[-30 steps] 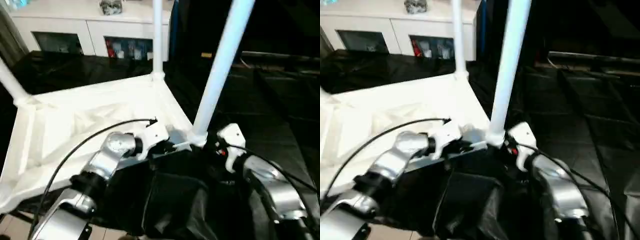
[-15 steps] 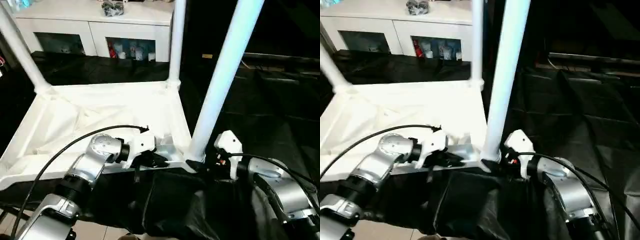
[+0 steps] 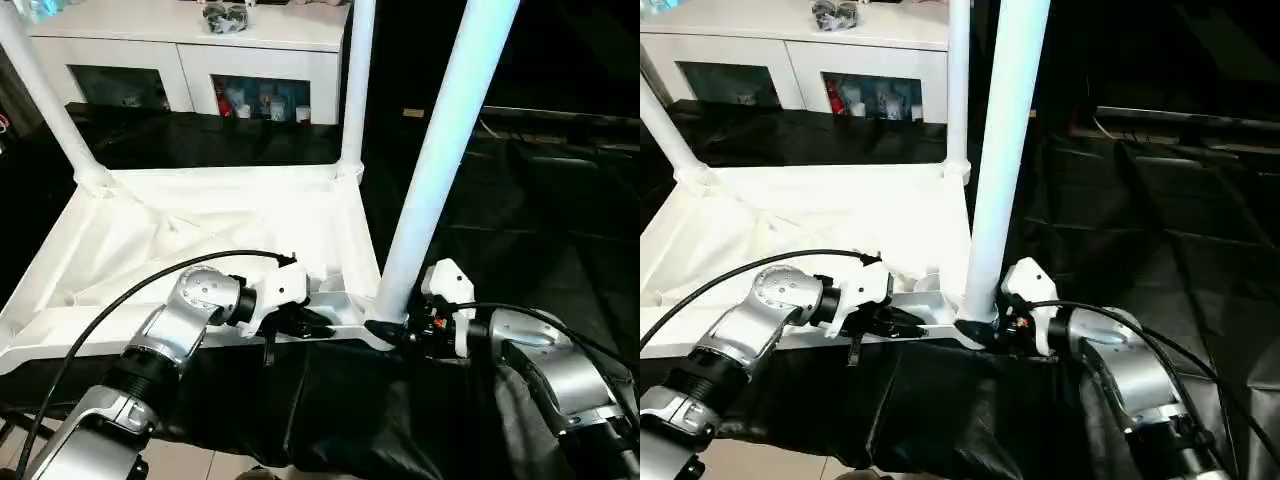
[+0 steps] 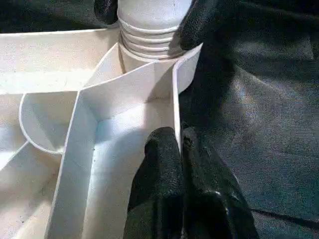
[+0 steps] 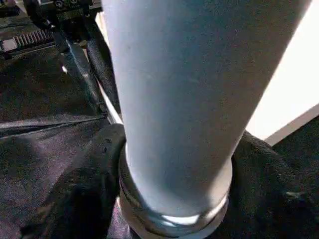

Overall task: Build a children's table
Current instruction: Rotate leg to tighten

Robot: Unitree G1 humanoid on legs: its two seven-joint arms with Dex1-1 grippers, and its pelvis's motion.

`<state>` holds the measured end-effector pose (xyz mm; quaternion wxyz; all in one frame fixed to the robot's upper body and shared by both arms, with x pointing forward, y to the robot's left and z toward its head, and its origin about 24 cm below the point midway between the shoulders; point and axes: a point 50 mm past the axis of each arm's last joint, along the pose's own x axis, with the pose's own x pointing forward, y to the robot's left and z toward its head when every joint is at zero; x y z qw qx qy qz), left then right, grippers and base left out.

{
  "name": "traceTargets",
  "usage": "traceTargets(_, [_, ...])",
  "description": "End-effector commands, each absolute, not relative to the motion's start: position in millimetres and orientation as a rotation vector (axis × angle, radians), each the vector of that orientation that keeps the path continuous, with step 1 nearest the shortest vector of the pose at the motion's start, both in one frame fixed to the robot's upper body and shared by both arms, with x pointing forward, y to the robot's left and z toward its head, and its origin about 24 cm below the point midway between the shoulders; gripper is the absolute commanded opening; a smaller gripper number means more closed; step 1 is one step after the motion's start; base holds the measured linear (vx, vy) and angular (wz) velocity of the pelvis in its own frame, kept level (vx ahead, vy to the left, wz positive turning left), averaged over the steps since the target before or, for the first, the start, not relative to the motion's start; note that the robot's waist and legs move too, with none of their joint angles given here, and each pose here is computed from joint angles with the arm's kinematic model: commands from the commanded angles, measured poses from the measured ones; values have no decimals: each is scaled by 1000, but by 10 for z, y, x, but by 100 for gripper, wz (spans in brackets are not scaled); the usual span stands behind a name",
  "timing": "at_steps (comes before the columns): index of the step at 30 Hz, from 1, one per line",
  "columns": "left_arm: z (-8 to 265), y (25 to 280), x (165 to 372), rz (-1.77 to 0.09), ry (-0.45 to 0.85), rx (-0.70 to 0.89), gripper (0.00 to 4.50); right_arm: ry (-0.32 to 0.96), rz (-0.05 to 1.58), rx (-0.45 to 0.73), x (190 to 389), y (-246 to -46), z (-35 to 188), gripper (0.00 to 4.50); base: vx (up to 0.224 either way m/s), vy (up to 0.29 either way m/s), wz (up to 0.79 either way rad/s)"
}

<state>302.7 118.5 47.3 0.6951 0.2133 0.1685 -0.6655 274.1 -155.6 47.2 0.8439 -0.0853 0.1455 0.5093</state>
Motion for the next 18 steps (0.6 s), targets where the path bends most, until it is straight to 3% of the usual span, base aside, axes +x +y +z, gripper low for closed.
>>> traceTargets(1, [372, 1102, 2998, -1502, 423, 505, 0, 303, 1019, -179, 2791, -1512, 446, 276, 0, 0, 0])
traceTargets(6, [383, 971, 3115, -1365, 395, 512, 0, 305, 827, -134, 2879, -1471, 357, 272, 0, 0, 0])
traceTargets(8, [418, 731, 3188, -1271, 350, 479, 0, 336, 669, -32, 2911, -1296, 252, 271, 0, 0, 0])
traceTargets(15, [413, 456, 3172, -1255, 316, 455, 0, 291, 639, -2, 2939, -942, 284, 270, 0, 0, 0])
traceTargets(17, [409, 431, 3167, -1267, 308, 457, 0, 256, 704, -13, 2911, -884, 329, 340, 0, 0, 0])
traceTargets(18, [403, 440, 3157, -1281, 302, 467, 0, 257, 725, -14, 2891, -891, 331, 340, 0, 0, 0])
